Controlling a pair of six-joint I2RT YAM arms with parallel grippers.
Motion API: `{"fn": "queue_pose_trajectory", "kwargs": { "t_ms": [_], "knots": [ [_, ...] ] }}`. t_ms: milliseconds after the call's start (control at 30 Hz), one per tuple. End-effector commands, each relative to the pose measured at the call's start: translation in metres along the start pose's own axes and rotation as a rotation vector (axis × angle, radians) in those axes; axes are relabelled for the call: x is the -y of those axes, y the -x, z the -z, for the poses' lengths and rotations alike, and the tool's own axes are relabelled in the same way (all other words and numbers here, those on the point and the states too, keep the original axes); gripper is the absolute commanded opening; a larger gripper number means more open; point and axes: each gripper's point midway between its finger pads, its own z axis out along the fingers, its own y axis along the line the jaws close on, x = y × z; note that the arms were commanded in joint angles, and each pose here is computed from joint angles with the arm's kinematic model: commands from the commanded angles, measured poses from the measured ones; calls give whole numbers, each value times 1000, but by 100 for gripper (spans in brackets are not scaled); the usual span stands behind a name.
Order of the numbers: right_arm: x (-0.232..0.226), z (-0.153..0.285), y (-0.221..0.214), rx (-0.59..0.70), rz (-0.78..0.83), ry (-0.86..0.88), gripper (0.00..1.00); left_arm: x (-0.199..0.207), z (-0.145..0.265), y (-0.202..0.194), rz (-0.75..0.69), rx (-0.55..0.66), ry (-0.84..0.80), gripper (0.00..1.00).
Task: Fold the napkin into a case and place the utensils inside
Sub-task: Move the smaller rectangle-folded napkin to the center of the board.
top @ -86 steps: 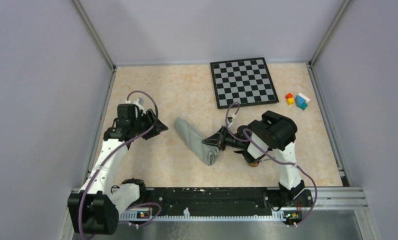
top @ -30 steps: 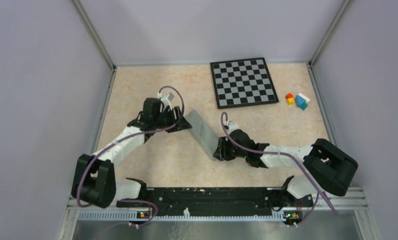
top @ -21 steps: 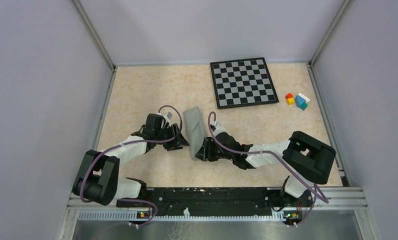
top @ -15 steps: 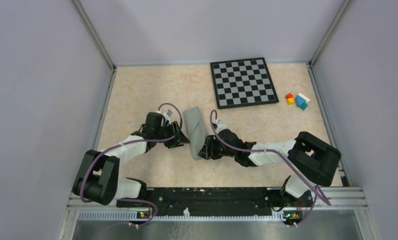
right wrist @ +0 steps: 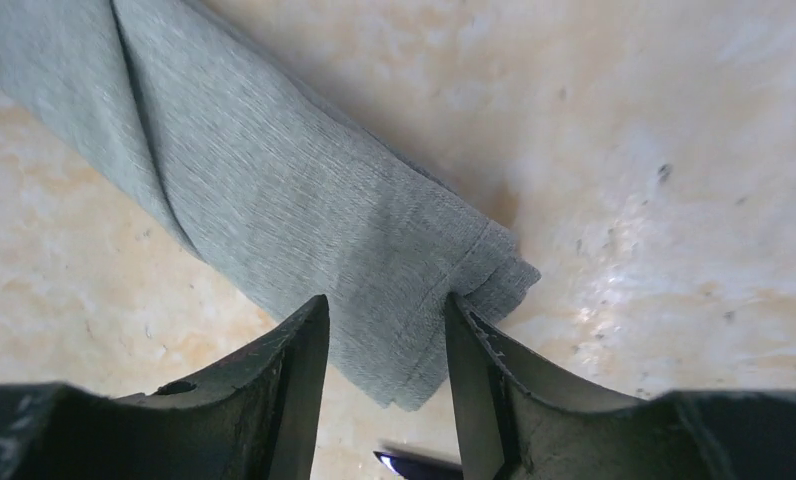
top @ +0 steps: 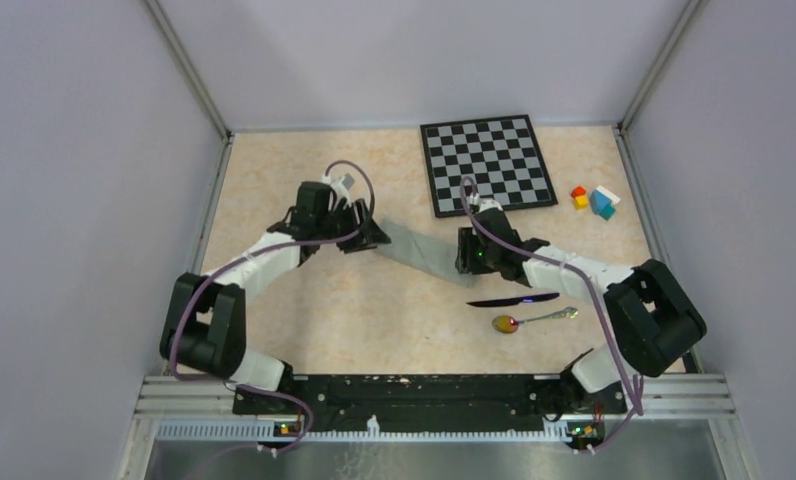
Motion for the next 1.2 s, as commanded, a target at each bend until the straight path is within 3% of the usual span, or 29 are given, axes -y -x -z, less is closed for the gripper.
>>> {"fn": "queue_pose_trajectory", "kwargs": {
  "t_ms": [0,167,267,533,700,933,1167],
  "knots": [
    [6,26,49,63,109,-109,47,20,-25,46,-73,-12,-63,53],
    [-44,30,46,33,57,151,49,14,-51,58,-57,-26,-78,48],
    [-50,24,36,22,16,201,48,4,-67,62,-50,-37,-62,48],
    [12,-5,14,-6,-28,37,39,-31,-91,53,-28,-68,27,48],
    [57,-12,22,4,-2,-155,39,-36,-89,16,37,-117,27,49],
    [91,1,38,31,10,-263,41,0,-85,-33,116,-180,-76,50],
    [75,21,51,48,36,-195,49,54,-64,-45,82,-171,-172,53]
  ]
}}
